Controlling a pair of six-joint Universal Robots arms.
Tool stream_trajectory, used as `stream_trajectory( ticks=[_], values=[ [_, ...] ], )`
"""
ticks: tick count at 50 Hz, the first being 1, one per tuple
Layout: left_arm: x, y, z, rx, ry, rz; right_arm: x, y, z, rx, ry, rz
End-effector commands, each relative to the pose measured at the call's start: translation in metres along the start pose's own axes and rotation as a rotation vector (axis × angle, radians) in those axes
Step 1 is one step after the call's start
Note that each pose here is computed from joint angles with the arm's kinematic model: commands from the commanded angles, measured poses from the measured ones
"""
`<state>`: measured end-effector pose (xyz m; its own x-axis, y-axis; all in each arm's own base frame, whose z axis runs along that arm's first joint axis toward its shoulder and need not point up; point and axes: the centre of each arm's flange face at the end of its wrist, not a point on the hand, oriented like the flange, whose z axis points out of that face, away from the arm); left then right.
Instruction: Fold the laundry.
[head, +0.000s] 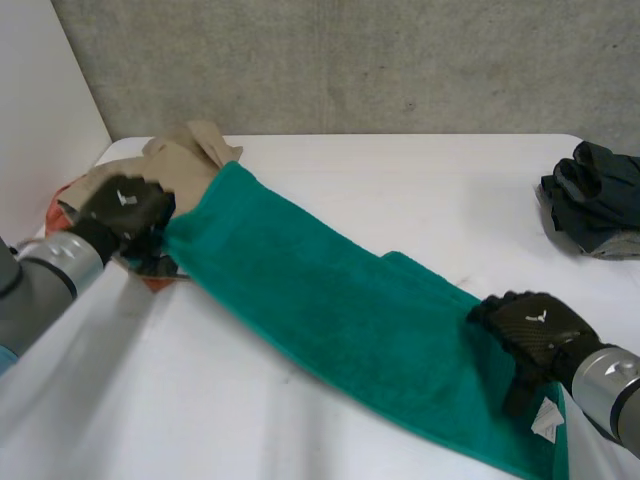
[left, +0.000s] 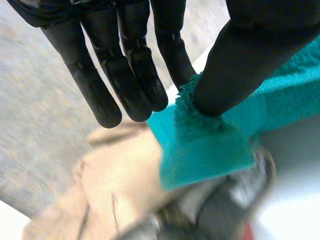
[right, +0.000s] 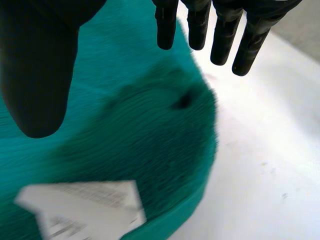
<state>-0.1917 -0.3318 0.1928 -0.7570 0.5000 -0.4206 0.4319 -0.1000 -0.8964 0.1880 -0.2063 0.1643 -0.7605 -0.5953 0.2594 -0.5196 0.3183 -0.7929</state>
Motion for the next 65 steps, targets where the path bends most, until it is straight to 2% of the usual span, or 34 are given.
stream_trajectory(
  ticks=[1, 9, 24, 31, 37, 44, 49, 55, 65],
  values=[
    [-0.015, -0.056, -0.010, 0.123, -0.038, -0.180, -0.012, 0.004, -0.014, -0.089, -0.097, 0.014],
    [0.000, -0.078, 0.016, 0.137, -0.049, -0.187, -0.024, 0.002, -0.008, 0.015, -0.096, 0.057],
    [0.014, -0.084, 0.065, 0.135, -0.077, -0.186, -0.080, -0.017, -0.001, 0.177, -0.238, 0.266],
    [0.008, -0.087, 0.071, 0.146, -0.123, -0.183, -0.086, -0.021, 0.026, 0.185, -0.145, 0.353],
    [0.003, -0.090, 0.072, 0.153, -0.137, -0.183, -0.094, -0.015, 0.045, 0.143, -0.074, 0.365],
    [-0.002, -0.088, 0.071, 0.145, -0.156, -0.192, -0.081, -0.004, 0.050, 0.118, 0.027, 0.370],
    [0.000, -0.086, 0.070, 0.131, -0.156, -0.195, -0.079, 0.001, 0.047, 0.107, 0.018, 0.341],
    [0.002, -0.086, 0.069, 0.126, -0.149, -0.199, -0.085, 0.001, 0.048, 0.115, 0.000, 0.231],
    [0.007, -0.078, 0.065, 0.096, -0.136, -0.205, -0.067, -0.008, 0.056, 0.177, 0.055, 0.234]
  ],
)
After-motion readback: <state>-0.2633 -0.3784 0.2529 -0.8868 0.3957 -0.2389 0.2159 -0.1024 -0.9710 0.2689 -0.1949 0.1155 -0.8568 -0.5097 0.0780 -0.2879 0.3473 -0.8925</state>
